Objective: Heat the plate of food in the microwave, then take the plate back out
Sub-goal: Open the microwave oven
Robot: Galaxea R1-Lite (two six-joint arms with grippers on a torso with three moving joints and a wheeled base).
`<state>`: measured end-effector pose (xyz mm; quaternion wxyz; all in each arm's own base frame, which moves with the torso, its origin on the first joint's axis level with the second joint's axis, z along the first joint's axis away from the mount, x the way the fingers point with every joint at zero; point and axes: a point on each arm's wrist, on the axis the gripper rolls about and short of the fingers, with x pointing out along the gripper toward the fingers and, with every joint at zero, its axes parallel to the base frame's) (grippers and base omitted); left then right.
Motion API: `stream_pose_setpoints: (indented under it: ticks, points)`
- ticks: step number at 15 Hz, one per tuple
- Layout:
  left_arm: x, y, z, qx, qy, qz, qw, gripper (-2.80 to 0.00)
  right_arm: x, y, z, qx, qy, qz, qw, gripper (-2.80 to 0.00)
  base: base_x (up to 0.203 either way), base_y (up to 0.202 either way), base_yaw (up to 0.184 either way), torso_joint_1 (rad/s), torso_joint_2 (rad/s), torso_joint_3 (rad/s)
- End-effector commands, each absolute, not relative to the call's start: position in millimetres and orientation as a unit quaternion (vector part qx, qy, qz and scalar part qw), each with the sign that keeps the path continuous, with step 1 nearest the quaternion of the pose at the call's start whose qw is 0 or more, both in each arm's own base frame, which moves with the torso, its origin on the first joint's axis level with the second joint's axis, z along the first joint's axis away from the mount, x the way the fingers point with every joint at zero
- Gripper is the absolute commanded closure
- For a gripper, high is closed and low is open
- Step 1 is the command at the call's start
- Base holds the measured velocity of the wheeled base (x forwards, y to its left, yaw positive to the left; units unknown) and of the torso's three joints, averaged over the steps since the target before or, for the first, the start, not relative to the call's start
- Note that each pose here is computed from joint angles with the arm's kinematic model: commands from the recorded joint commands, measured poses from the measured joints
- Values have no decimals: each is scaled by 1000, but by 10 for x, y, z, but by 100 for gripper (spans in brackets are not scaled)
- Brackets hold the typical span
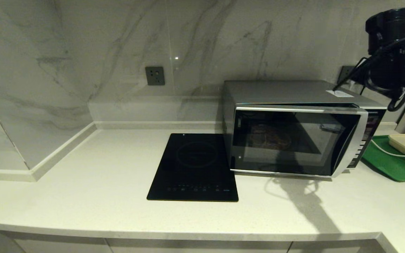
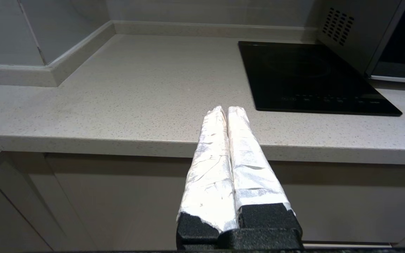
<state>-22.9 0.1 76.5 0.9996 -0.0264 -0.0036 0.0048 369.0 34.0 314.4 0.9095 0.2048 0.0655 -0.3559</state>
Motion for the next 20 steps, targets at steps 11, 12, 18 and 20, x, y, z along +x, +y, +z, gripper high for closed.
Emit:
stream_pose_setpoints:
  ticks: [11, 12, 18, 20]
  points:
    - [-229, 1, 765, -27, -4, 5, 1000, 0, 3885, 119, 2777, 365, 204, -279, 865, 0, 0, 0, 0, 0, 0, 0]
    - [-229, 1, 765, -27, -4, 5, 1000, 0, 3851, 117, 2820, 367, 199, -276, 866, 0, 0, 0, 0, 0, 0, 0]
    - [-229, 1, 765, -27, -4, 5, 1000, 0, 3905, 14, 2855, 379, 172, -274, 867, 0, 0, 0, 0, 0, 0, 0]
    - [-229, 1, 765, -27, -4, 5, 1000, 0, 4010, -45, 2720, 382, 184, -279, 862, 0, 0, 0, 0, 0, 0, 0]
